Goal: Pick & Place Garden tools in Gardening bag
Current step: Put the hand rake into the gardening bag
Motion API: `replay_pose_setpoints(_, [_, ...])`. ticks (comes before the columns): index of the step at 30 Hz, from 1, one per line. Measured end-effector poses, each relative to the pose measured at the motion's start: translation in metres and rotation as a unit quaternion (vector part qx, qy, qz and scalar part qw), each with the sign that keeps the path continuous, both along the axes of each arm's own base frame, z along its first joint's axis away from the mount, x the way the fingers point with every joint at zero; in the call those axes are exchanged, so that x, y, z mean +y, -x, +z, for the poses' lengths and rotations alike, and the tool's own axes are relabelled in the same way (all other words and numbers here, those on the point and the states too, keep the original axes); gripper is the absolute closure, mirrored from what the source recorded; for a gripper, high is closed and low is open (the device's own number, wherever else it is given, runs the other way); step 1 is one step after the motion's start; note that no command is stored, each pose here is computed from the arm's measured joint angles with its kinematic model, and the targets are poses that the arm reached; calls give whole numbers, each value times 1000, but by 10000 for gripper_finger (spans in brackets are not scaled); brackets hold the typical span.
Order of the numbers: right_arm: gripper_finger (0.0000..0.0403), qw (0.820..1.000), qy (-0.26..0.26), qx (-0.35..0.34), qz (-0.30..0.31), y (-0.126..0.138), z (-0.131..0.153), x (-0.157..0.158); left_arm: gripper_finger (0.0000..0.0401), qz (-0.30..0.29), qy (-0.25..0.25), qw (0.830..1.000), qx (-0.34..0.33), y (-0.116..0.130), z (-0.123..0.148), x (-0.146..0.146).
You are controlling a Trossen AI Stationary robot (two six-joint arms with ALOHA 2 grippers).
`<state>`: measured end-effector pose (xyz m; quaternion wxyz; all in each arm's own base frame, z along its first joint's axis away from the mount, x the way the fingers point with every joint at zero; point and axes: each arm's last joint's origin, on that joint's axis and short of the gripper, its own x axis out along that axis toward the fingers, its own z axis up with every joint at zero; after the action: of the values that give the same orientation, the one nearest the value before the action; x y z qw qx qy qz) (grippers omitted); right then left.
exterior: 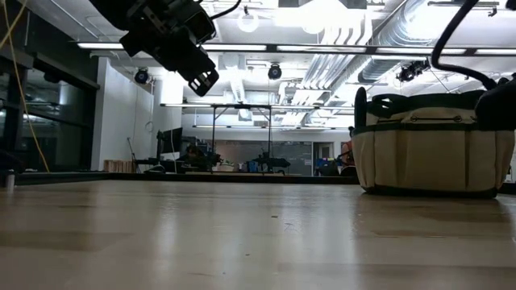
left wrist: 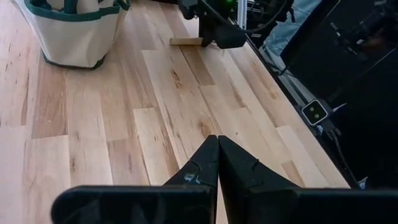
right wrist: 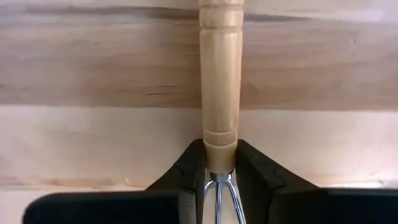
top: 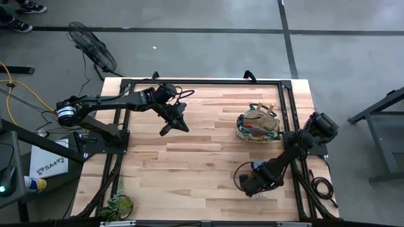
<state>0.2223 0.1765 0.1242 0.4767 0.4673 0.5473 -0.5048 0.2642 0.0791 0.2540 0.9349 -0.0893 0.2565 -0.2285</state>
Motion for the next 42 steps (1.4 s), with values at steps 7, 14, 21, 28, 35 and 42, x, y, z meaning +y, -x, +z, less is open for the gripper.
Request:
replay_pose_setpoints(7, [349,993,-24,-51,103,-5,10,-4,401,8,10,1000,7,0,0,0])
replay_pose_setpoints(14, [349,961,-9,-201,192,-7,56,-9,401,17,30,999,9,-1,2,0])
replay_pose_setpoints(21, [349,893,59,-347,282,-6,106,-23,401,20,89,994,-52,-10,19,2])
replay_pose_setpoints(28, [349,834,144,-411,339,-6,141,-51,401,20,131,978,-163,-17,50,4])
replay_pose_setpoints(35, [349,757,225,-484,377,-17,175,-86,401,21,145,951,-271,-15,78,4])
replay_pose_setpoints(42, [349,646,286,-577,409,-33,208,-118,401,44,154,935,-317,-15,104,6])
